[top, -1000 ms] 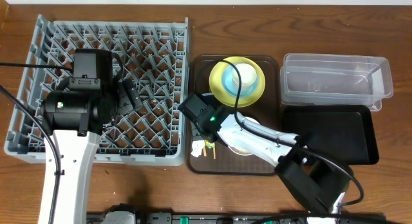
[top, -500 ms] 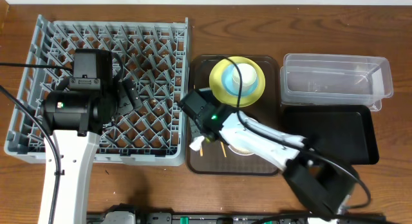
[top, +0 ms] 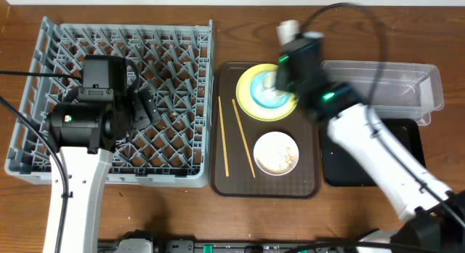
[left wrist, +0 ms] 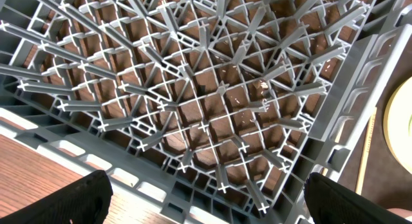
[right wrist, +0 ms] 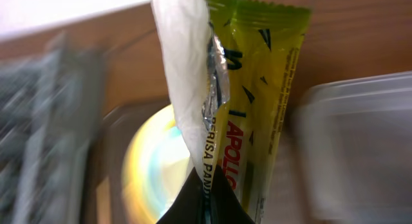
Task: Sort waste into correct bins and load items into the dishwasher
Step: 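Carry the napkin and wrapper right and drop them into the clear bin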
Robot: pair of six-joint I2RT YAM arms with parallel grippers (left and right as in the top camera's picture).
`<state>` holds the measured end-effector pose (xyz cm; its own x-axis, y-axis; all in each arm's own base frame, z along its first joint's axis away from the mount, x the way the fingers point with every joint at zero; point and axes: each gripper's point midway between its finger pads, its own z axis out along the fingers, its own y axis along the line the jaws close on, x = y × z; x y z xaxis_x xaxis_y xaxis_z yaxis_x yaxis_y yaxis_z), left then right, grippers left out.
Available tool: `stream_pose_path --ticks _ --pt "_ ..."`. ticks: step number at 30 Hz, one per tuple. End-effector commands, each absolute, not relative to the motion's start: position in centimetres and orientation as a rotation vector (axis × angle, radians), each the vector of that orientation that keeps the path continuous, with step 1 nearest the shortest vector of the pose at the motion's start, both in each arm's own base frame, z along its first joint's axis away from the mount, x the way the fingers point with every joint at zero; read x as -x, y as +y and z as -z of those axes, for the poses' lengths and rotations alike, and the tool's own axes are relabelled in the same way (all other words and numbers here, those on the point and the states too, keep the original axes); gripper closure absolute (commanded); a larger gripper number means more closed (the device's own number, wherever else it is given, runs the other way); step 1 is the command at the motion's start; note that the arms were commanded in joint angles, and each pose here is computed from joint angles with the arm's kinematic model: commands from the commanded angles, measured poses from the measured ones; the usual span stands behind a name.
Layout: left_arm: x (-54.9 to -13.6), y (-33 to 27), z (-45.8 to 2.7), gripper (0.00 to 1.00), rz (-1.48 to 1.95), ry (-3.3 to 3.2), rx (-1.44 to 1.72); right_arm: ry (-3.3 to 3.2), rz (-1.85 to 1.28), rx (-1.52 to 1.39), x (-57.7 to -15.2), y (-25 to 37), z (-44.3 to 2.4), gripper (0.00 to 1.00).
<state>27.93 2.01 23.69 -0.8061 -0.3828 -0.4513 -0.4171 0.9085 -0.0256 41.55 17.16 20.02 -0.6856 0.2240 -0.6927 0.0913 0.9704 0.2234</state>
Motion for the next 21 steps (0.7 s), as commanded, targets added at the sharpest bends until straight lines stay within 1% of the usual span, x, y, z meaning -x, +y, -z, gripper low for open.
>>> stream_pose_path --ticks 1,5,9,16,21 --pt "-27.8 2.3 -23.5 0.02 -0.123 2.617 0.596 2.264 -0.218 -0.614 -44.3 8.1 -20.0 0.99" --pt "-27.8 2.3 -23.5 0.02 -0.123 2.617 0.596 2.160 -0.248 -0.992 -45.1 1.4 -19.1 0.99" --pt "-27.8 2.3 -23.5 0.02 -0.123 2.617 0.596 2.097 -0.235 -1.205 -44.8 -2.5 -17.7 0.99" --pt "-27.8 2.3 -23.5 0.02 -0.123 2.617 0.596 2.130 -0.133 -1.295 -43.8 -4.6 -15.1 0.99" --pt "-27.8 2.3 -23.5 0.02 -0.123 2.617 0.596 2.081 -0.074 -1.526 -41.8 -5.6 -12.8 0.99"
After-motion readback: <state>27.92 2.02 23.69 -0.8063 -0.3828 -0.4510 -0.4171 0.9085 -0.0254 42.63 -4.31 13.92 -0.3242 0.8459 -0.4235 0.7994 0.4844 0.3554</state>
